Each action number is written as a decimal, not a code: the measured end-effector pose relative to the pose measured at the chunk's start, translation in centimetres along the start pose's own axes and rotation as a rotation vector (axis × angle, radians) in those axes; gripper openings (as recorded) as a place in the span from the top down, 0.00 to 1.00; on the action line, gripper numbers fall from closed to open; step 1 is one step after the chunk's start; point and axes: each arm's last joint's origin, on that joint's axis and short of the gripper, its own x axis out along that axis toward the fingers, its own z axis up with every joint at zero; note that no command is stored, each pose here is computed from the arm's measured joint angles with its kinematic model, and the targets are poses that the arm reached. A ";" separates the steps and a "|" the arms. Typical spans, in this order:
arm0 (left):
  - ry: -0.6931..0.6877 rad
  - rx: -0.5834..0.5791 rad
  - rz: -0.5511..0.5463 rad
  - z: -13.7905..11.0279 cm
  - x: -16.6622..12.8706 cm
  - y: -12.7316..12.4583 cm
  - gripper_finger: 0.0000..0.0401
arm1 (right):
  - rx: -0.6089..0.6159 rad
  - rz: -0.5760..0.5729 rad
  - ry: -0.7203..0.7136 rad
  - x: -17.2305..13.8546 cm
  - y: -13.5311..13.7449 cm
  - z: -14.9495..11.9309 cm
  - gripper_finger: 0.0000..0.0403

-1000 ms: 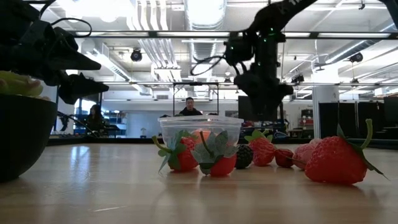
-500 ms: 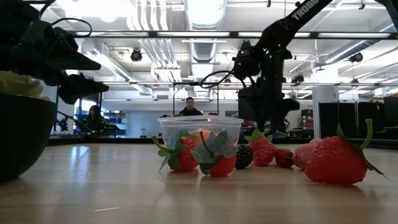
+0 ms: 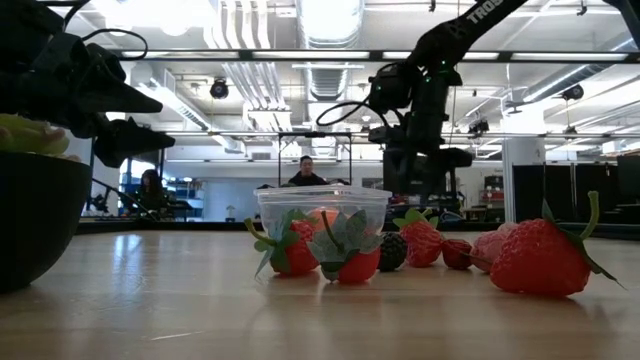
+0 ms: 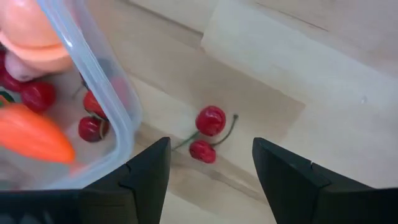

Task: Pick and placing Produce into tupperware
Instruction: Put the red cherry into the transparent bin, then put the pink peach into the transparent bin

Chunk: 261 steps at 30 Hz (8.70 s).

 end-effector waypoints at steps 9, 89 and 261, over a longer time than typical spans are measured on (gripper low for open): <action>0.000 0.000 0.000 0.0 0.0 0.0 0.16 | -0.035 -0.059 0.000 0.4 -0.2 -0.3 0.46; 0.000 0.000 0.000 0.0 0.0 0.0 0.16 | -0.503 0.373 -0.125 -6.3 11.4 2.1 0.76; 0.000 0.000 0.000 0.0 0.0 0.0 0.16 | -0.621 0.140 -0.310 -9.9 12.9 3.5 0.54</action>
